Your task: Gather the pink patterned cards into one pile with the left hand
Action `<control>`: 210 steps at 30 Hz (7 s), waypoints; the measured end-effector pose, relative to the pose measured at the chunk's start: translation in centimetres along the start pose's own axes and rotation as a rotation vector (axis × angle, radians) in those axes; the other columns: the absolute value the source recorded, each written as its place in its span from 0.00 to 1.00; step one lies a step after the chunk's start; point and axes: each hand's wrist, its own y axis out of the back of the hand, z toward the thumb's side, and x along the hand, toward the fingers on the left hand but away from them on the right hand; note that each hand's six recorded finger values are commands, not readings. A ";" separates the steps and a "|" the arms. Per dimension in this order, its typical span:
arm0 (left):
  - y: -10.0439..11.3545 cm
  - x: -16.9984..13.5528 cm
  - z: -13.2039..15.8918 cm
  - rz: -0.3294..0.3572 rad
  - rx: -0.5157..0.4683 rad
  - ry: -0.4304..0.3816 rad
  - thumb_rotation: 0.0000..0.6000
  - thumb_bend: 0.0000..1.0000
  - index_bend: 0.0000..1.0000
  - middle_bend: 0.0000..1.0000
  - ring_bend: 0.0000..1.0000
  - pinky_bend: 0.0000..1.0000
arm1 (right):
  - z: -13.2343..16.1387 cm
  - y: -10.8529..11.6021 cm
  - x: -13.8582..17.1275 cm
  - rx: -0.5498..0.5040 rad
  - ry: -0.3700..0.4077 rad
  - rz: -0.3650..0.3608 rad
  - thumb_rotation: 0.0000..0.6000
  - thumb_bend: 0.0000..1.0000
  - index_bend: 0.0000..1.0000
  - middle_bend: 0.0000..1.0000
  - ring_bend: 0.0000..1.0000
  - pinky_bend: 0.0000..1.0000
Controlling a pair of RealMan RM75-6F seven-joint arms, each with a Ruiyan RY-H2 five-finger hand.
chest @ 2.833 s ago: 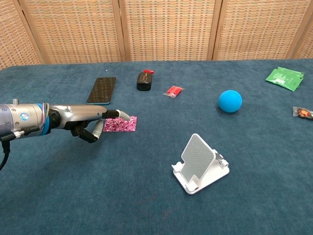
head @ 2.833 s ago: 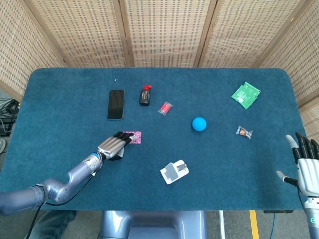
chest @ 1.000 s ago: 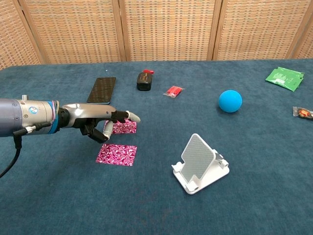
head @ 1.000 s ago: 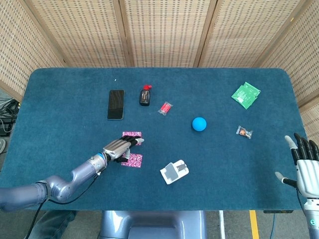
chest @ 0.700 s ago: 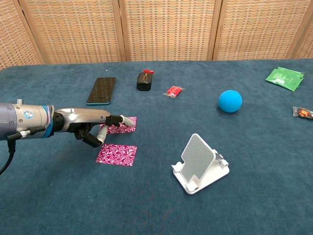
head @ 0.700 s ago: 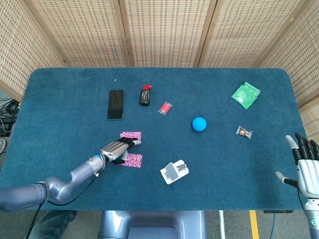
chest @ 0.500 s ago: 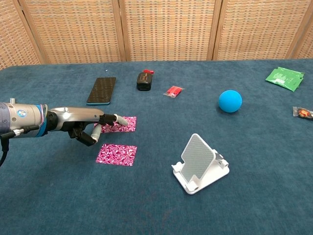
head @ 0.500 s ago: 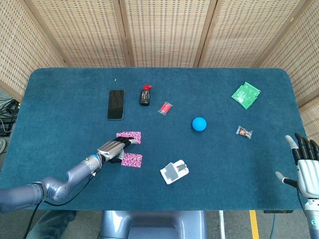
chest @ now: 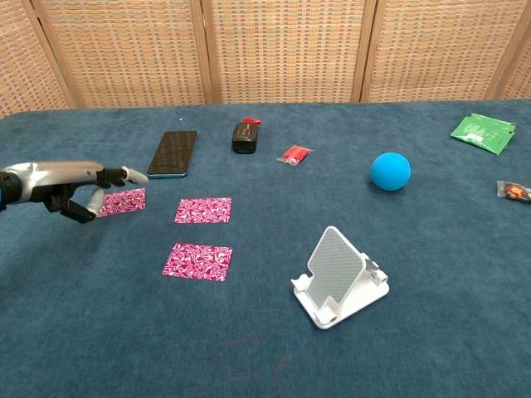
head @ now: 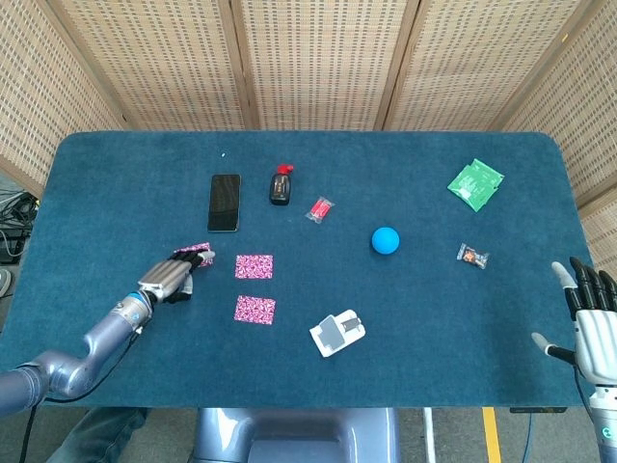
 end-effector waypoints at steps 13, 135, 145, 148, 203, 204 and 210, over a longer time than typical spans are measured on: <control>3.1 3.1 4.0 0.164 0.078 -0.057 1.00 0.13 0.32 0.00 0.00 0.00 | -0.3 -0.1 -0.2 -0.001 -0.008 0.005 1.00 0.00 0.00 0.00 0.00 0.00; 2.0 3.0 -2.6 0.173 -0.100 0.274 1.00 0.29 0.69 0.00 0.00 0.00 | -0.2 1.0 0.2 -0.043 0.004 -0.006 1.00 0.00 0.00 0.00 0.00 0.00; 1.6 3.3 -3.5 0.188 -0.116 0.314 1.00 0.29 0.68 0.00 0.00 0.00 | -0.4 1.1 0.2 -0.048 0.001 -0.007 1.00 0.00 0.00 0.00 0.00 0.00; 1.5 3.3 -3.7 0.191 -0.104 0.326 1.00 0.29 0.67 0.00 0.00 0.00 | -0.4 1.1 0.2 -0.049 0.001 -0.008 1.00 0.00 0.00 0.00 0.00 0.00; 2.0 2.9 -3.3 0.205 -0.103 0.288 1.00 0.28 0.32 0.00 0.00 0.00 | -0.3 1.4 0.3 -0.060 0.004 -0.015 1.00 0.00 0.00 0.00 0.00 0.00; 2.1 2.8 -3.0 0.210 -0.104 0.276 1.00 0.28 0.32 0.00 0.00 0.00 | -0.4 1.4 0.3 -0.060 0.003 -0.016 1.00 0.00 0.00 0.00 0.00 0.00; 2.8 1.8 1.4 0.221 -0.044 0.110 1.00 0.26 0.32 0.00 0.00 0.00 | -0.4 1.4 0.3 -0.059 0.002 -0.015 1.00 0.00 0.00 0.00 0.00 0.00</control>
